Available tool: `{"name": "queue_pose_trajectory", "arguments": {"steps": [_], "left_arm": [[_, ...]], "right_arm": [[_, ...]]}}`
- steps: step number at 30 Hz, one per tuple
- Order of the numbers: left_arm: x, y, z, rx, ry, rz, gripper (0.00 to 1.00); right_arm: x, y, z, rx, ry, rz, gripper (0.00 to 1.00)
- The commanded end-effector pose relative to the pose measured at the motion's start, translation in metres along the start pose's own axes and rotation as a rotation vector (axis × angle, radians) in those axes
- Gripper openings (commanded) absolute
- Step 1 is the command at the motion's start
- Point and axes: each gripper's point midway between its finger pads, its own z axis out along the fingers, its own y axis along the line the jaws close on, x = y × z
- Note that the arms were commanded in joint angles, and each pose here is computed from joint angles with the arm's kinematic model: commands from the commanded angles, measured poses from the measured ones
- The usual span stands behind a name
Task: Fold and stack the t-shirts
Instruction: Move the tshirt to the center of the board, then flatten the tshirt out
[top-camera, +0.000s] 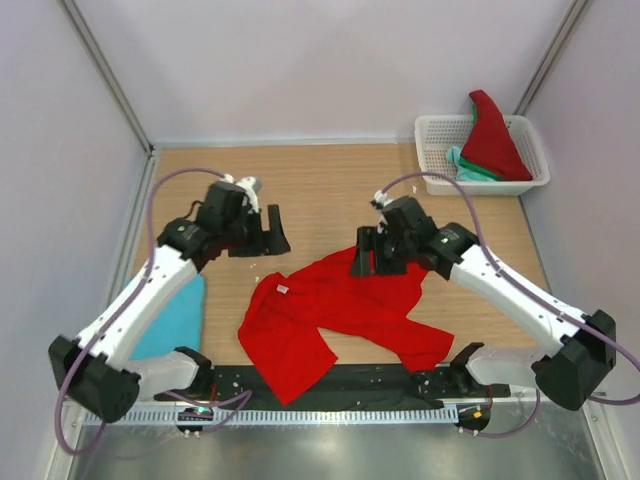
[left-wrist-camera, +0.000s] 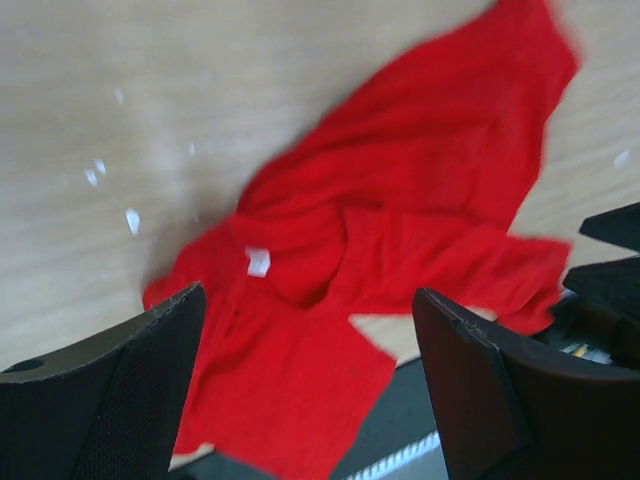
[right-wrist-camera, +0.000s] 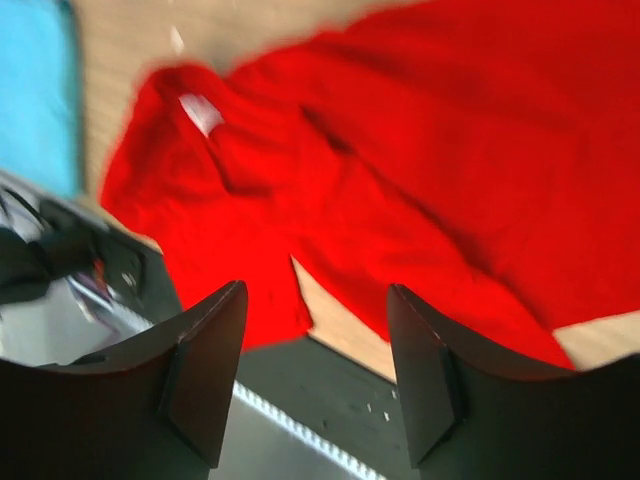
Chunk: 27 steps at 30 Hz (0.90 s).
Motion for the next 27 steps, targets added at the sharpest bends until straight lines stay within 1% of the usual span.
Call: {"name": "queue_pose_trajectory", "arguments": {"steps": [1, 3, 4, 6, 7, 9, 10, 12, 14, 15, 16, 21, 23, 24, 25, 27], "left_arm": [[0.065, 0.018, 0.022, -0.125, 0.271, 0.014, 0.84], [0.080, 0.032, 0.029, -0.197, 0.323, -0.016, 0.80], [0.083, 0.039, 0.028, -0.247, 0.321, -0.051, 0.77], [0.083, 0.055, 0.026, -0.317, 0.283, -0.049, 0.75], [0.079, 0.055, 0.022, -0.318, 0.245, -0.056, 0.75], [0.083, 0.054, 0.023, -0.297, 0.239, -0.059, 0.75], [0.088, 0.053, 0.024, -0.287, 0.258, -0.062, 0.76], [0.105, 0.058, 0.026, -0.304, 0.333, -0.075, 0.77], [0.115, 0.062, 0.030, -0.318, 0.373, -0.075, 0.78], [0.119, 0.064, 0.032, -0.325, 0.384, -0.075, 0.78], [0.122, 0.066, 0.034, -0.328, 0.391, -0.074, 0.78], [0.128, 0.071, 0.035, -0.340, 0.409, -0.065, 0.77], [0.133, 0.073, 0.038, -0.343, 0.420, -0.065, 0.77], [0.133, 0.074, 0.040, -0.343, 0.422, -0.062, 0.76], [0.136, 0.075, 0.042, -0.351, 0.435, -0.060, 0.72], [0.137, 0.076, 0.044, -0.356, 0.445, -0.059, 0.68]], "right_arm": [[0.050, 0.010, 0.027, -0.093, 0.169, -0.066, 0.67], [0.061, 0.008, 0.043, -0.067, 0.167, -0.150, 0.72], [0.070, 0.016, 0.049, -0.078, 0.177, -0.198, 0.73], [0.066, 0.019, 0.067, -0.066, 0.145, -0.227, 0.73], [0.058, 0.023, 0.074, -0.075, 0.106, -0.230, 0.73], [0.058, 0.020, 0.089, -0.049, 0.105, -0.217, 0.71], [0.057, 0.017, 0.094, -0.032, 0.109, -0.213, 0.70], [0.061, 0.016, 0.105, -0.015, 0.126, -0.215, 0.69], [0.060, 0.018, 0.111, -0.014, 0.102, -0.219, 0.66], [0.063, 0.014, 0.117, -0.002, 0.111, -0.214, 0.65], [0.063, 0.014, 0.120, 0.002, 0.109, -0.216, 0.61], [0.052, 0.011, 0.131, 0.034, 0.086, -0.259, 0.62], [0.054, 0.010, 0.138, 0.044, 0.101, -0.275, 0.63], [0.053, 0.010, 0.140, 0.047, 0.103, -0.274, 0.63], [0.054, 0.009, 0.142, 0.049, 0.106, -0.274, 0.63], [0.054, 0.006, 0.149, 0.060, 0.107, -0.281, 0.62]]}}
